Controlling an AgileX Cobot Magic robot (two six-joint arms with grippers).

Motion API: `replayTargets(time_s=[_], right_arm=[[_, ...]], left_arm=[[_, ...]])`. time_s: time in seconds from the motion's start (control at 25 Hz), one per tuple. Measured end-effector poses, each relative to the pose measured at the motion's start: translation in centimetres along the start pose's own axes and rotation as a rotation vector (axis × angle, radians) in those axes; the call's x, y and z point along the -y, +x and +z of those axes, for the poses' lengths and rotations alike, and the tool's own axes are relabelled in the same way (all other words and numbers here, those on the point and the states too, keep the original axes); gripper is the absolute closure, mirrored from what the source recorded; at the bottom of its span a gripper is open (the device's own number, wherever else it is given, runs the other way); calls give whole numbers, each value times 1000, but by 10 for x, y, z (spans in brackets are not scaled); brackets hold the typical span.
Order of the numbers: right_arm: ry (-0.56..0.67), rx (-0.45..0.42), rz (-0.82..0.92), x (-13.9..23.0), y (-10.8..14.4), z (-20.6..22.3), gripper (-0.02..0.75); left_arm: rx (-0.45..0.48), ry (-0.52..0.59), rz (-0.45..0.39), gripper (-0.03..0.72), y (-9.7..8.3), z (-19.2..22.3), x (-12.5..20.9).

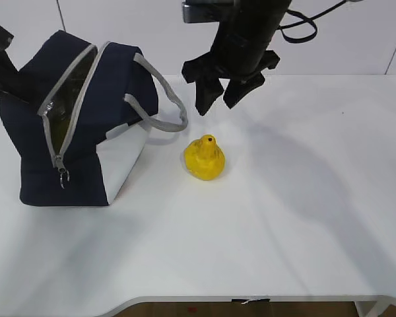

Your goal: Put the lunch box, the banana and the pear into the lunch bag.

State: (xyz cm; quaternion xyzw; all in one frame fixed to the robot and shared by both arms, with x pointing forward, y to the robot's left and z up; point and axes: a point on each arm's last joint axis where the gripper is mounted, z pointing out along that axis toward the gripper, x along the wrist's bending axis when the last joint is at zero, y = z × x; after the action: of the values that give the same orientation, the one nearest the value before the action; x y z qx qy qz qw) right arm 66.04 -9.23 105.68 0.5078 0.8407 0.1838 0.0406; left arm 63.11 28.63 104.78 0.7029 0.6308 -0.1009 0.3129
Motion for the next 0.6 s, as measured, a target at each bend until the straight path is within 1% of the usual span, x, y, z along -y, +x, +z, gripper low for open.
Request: replayTargets(time_s=[0.24,0.6], right_arm=[[38,-5,3,1,1,20,199],[81,-4,10,3,-2,43,190]], left_arm=[[0,0,0,672,0,0,0],[0,2,0,672,0,0,0]])
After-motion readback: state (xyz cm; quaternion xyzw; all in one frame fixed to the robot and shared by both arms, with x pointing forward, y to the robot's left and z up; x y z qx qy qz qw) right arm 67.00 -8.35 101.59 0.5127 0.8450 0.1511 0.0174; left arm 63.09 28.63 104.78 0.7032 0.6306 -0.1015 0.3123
